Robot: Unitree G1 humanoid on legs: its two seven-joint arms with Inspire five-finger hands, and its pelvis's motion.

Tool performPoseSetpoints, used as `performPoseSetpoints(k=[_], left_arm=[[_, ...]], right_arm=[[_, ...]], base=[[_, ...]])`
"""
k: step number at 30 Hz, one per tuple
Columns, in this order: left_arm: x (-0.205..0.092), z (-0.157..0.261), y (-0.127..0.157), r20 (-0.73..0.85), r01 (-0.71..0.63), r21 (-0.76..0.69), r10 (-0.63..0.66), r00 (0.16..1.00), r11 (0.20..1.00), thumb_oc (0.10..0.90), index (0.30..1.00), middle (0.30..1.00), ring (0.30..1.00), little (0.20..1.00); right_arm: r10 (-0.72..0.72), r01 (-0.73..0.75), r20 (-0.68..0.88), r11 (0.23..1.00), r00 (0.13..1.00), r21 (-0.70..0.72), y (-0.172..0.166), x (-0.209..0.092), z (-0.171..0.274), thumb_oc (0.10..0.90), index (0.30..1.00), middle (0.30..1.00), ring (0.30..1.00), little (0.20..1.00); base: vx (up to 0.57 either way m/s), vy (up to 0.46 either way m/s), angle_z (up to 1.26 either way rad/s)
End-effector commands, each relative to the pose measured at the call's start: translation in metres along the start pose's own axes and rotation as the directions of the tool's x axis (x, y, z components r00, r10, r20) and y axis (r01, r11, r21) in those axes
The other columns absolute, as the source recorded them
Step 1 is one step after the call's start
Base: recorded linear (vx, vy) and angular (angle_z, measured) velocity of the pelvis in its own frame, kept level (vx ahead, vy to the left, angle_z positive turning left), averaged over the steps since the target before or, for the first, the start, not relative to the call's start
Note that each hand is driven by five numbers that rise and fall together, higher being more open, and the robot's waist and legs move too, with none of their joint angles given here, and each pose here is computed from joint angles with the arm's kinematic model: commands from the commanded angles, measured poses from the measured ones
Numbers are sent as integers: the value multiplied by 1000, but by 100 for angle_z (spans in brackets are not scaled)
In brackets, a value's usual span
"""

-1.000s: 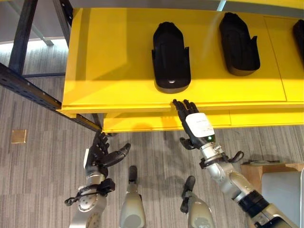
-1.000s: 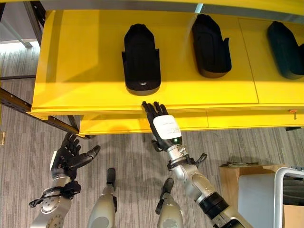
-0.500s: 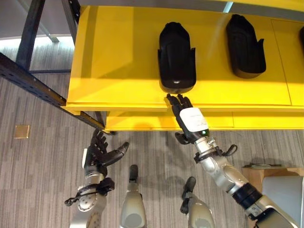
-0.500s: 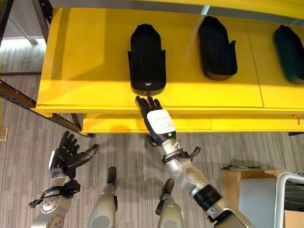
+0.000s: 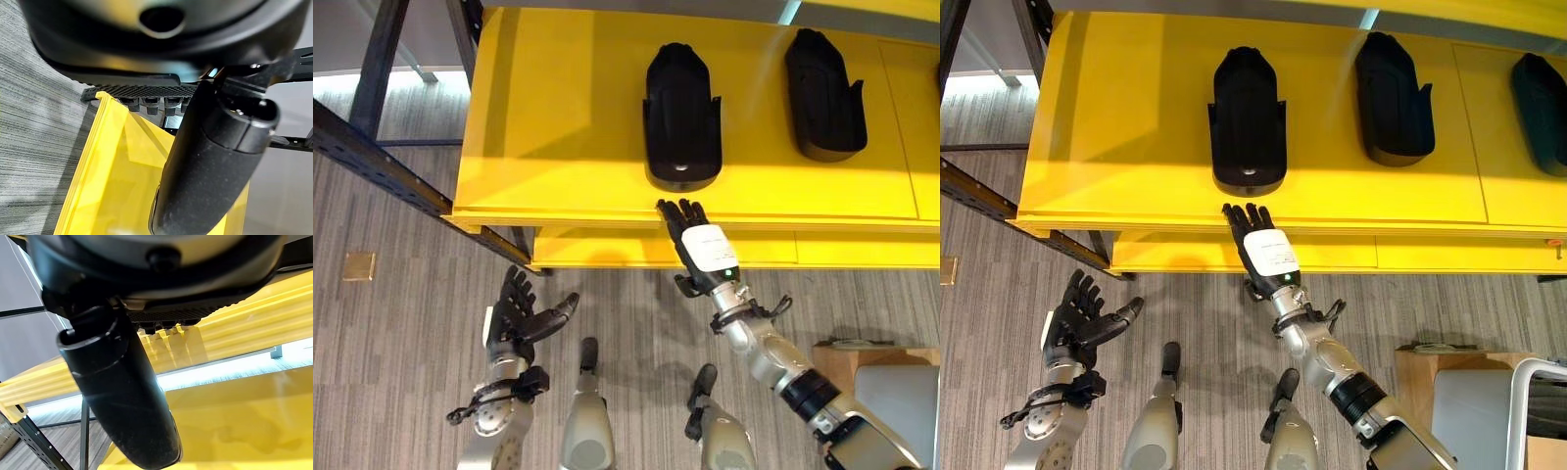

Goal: Move parts from the plastic box to the shelf.

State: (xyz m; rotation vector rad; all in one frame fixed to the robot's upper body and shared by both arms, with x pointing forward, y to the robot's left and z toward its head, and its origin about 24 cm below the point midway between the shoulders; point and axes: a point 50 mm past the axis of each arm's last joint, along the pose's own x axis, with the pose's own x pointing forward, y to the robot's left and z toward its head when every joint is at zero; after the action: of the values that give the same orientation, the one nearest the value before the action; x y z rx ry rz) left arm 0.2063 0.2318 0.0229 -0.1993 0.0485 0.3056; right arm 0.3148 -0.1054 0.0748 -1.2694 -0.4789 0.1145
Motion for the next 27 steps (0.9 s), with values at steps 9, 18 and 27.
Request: performPoseSetpoints(k=[9, 18, 27], left_arm=[[2, 40, -3, 218, 55, 9, -56, 974, 998, 900, 1000, 1000, 1000, 1000], [3, 40, -5, 214, 72, 1, -70, 974, 997, 900, 1000, 1000, 1000, 1000], [4, 40, -7, 216, 82, -12, -77, 973, 997, 900, 1000, 1000, 1000, 1000]], right_arm=[[-126, 126, -14, 992, 992, 2, -20, 24, 3, 900, 1000, 1000, 1000, 1000], [-126, 126, -27, 992, 992, -19, -21, 32, 0, 900, 1000, 1000, 1000, 1000], [-121, 120, -53, 992, 991, -30, -22, 44, -3, 900, 1000, 1000, 1000, 1000]], base=[[0, 0, 0], [0, 0, 0], [2, -2, 2]])
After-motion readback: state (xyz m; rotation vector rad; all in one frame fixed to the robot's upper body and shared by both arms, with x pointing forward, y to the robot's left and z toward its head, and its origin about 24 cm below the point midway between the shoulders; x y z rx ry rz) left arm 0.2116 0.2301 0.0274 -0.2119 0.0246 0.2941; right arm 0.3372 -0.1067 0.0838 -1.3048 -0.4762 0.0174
